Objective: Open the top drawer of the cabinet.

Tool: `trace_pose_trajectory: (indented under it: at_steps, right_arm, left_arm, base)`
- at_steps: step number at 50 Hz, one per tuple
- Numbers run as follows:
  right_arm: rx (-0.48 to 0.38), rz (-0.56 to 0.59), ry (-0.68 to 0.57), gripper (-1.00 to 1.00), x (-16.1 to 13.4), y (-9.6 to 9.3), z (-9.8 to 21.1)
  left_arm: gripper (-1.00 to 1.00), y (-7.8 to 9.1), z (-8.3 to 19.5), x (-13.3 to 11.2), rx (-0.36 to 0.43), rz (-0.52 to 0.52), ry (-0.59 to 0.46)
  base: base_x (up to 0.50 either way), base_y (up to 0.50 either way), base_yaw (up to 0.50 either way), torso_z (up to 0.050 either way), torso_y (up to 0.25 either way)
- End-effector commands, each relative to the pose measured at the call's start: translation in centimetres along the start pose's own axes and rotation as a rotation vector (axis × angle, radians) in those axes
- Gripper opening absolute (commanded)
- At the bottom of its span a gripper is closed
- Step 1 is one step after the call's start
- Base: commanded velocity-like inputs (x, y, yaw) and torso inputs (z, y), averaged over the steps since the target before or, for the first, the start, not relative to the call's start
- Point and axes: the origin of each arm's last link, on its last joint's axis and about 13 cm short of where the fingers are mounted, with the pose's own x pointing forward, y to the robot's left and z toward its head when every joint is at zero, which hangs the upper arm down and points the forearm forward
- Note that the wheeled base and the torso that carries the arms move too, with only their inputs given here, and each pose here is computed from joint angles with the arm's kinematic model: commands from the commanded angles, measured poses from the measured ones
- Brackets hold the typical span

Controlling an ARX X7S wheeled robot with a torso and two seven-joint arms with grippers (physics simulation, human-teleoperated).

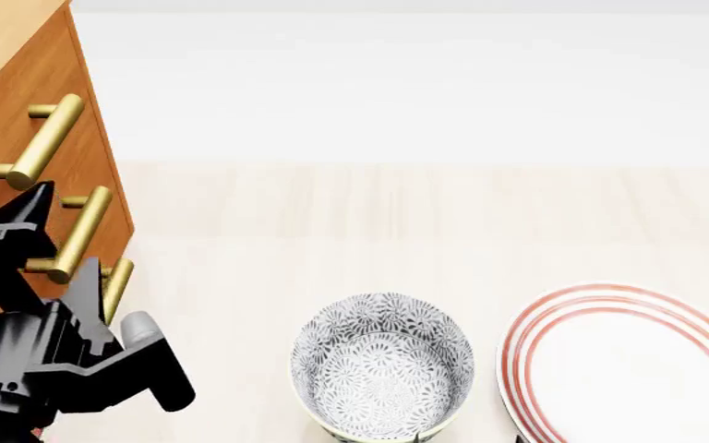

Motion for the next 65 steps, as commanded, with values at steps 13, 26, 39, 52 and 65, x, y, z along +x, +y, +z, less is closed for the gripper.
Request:
trace_pose_trajectory:
  at_steps: [13, 26, 39, 52, 65]
  right_arm:
    - [0.006, -0.003, -0.015, 1.0, 0.1, 0.1, 0.1]
    - [0.007, 0.0, -0.014, 1.0, 0.0, 0.1, 0.2]
    - [0.008, 0.002, -0.012, 1.0, 0.1, 0.1, 0.1]
    - [0.009, 0.002, -0.01, 1.0, 0.1, 0.1, 0.1]
    - [0.01, 0.001, -0.009, 1.0, 0.2, 0.1, 0.0]
  left_arm:
    - [1.0, 3.3, 0.4, 1.5, -0.017, 0.049, 0.008]
    - [1.0, 3.7, 0.6, 2.8, -0.065, 0.033, 0.037]
    - [1.0, 3.8, 0.3, 3.4, -0.05, 0.014, 0.032]
    - [1.0, 4.0, -0.2, 4.2, -0.028, 0.023, 0.059]
    - [1.0, 3.5, -0.6, 4.7, -0.019, 0.007, 0.068]
  base:
    - [0.0, 0.0, 0.0, 0.0, 0.0]
    - [0.0, 0.0, 0.0, 0.0, 0.0]
    - [0.0, 0.0, 0.0, 0.0, 0.0]
    - [0.0, 0.0, 0.0, 0.0, 0.0]
    - [0.0, 0.0, 0.0, 0.0, 0.0]
